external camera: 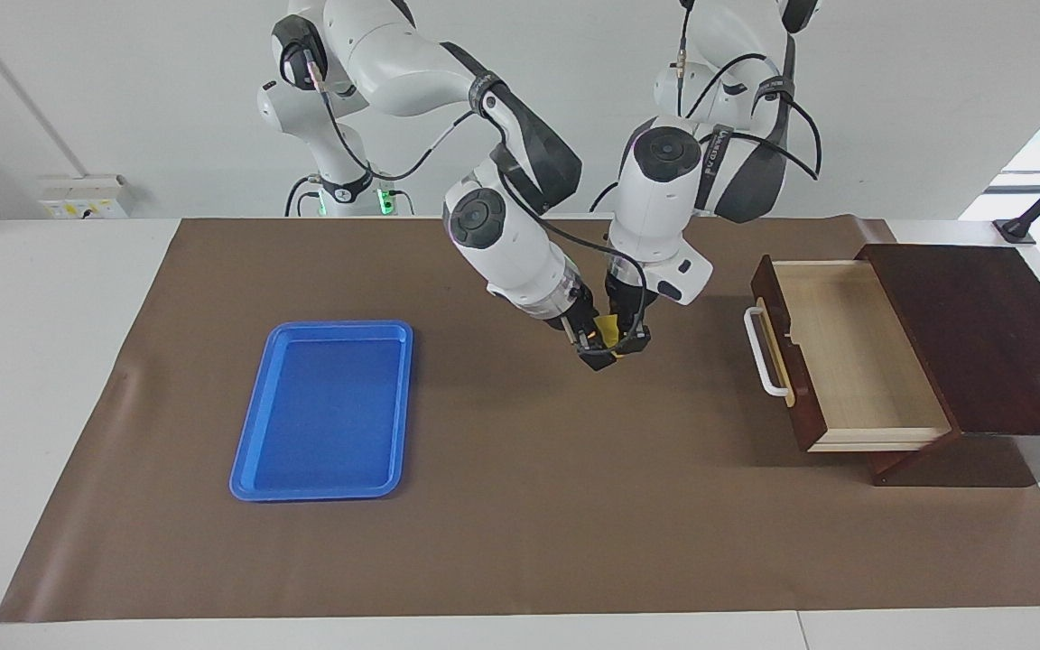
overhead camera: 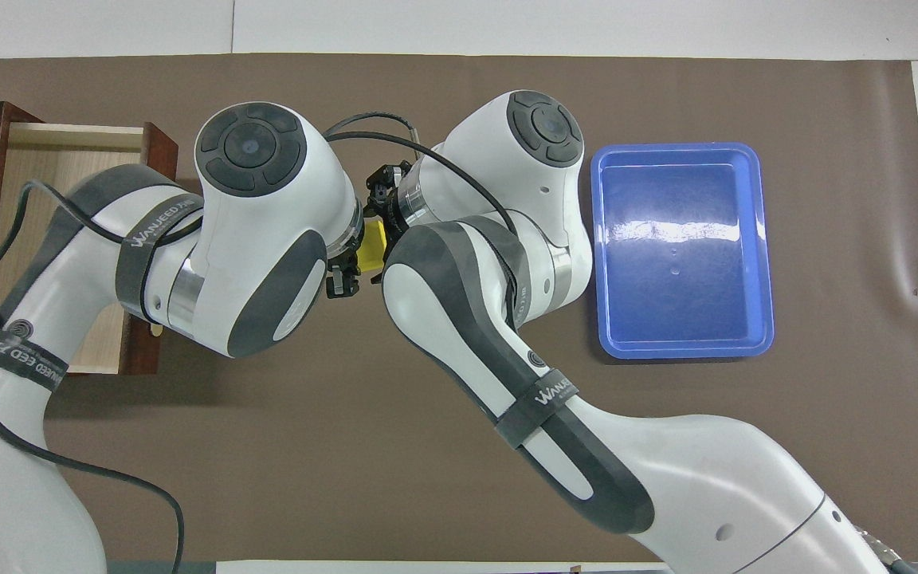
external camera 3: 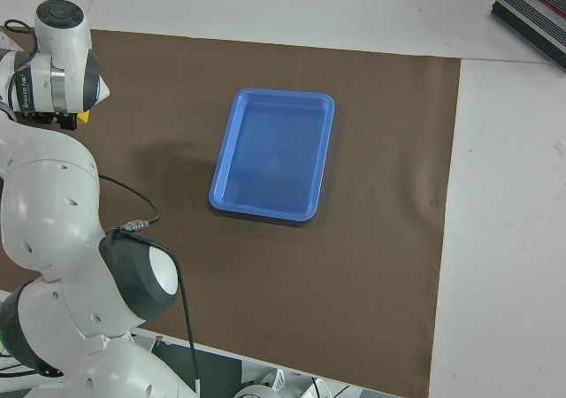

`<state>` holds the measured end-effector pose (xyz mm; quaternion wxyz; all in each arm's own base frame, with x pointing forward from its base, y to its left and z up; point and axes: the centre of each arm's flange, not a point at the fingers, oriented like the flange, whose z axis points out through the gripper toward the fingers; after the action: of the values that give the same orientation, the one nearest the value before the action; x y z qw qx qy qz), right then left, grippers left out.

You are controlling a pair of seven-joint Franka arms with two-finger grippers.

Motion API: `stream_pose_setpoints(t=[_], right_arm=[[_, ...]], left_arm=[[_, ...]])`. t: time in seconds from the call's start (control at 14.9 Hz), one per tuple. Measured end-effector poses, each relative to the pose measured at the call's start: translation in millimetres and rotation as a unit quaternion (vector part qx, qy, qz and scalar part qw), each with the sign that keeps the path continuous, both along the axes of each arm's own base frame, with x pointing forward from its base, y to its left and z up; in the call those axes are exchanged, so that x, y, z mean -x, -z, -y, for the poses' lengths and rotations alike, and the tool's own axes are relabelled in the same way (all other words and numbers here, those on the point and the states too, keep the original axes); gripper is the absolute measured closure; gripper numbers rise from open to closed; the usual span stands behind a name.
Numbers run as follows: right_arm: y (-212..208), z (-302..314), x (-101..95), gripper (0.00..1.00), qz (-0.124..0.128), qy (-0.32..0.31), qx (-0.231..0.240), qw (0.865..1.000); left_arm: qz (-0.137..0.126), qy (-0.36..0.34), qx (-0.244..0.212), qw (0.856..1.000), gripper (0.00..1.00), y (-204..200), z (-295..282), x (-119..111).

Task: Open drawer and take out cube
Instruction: 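Grasp the cube with the right gripper while the left gripper holds it, then carry the cube away with the right gripper while the left gripper withdraws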

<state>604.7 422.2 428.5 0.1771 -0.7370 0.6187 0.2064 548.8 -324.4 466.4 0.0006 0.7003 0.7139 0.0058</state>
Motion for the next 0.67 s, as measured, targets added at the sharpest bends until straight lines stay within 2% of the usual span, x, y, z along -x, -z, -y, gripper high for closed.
stream_pose_setpoints(t=[0.07, 0.2, 0.27, 0.67], right_arm=[[0.0, 0.1, -0.2, 0.15, 0.001, 0.0, 0.0, 1.0], [0.3, 0.5, -0.6, 0.37, 0.003, 0.0, 0.003, 1.0], [0.5, 0.3, -0.3, 0.44, 0.003, -0.001, 0.004, 1.0], [2.0, -0.1, -0.4, 0.44, 0.004, -0.001, 0.004, 1.0]], left_arm=[[0.0, 0.0, 0.0, 1.0, 0.44, 0.0, 0.4, 0.2], [0.0, 0.001, 0.0, 1.0, 0.44, 0.1, 1.1, 0.7], [0.0, 0.004, 0.0, 1.0, 0.44, 0.3, 0.8, 0.3], [0.001, 0.003, 0.0, 1.0, 0.44, 1.9, 0.4, 0.1]])
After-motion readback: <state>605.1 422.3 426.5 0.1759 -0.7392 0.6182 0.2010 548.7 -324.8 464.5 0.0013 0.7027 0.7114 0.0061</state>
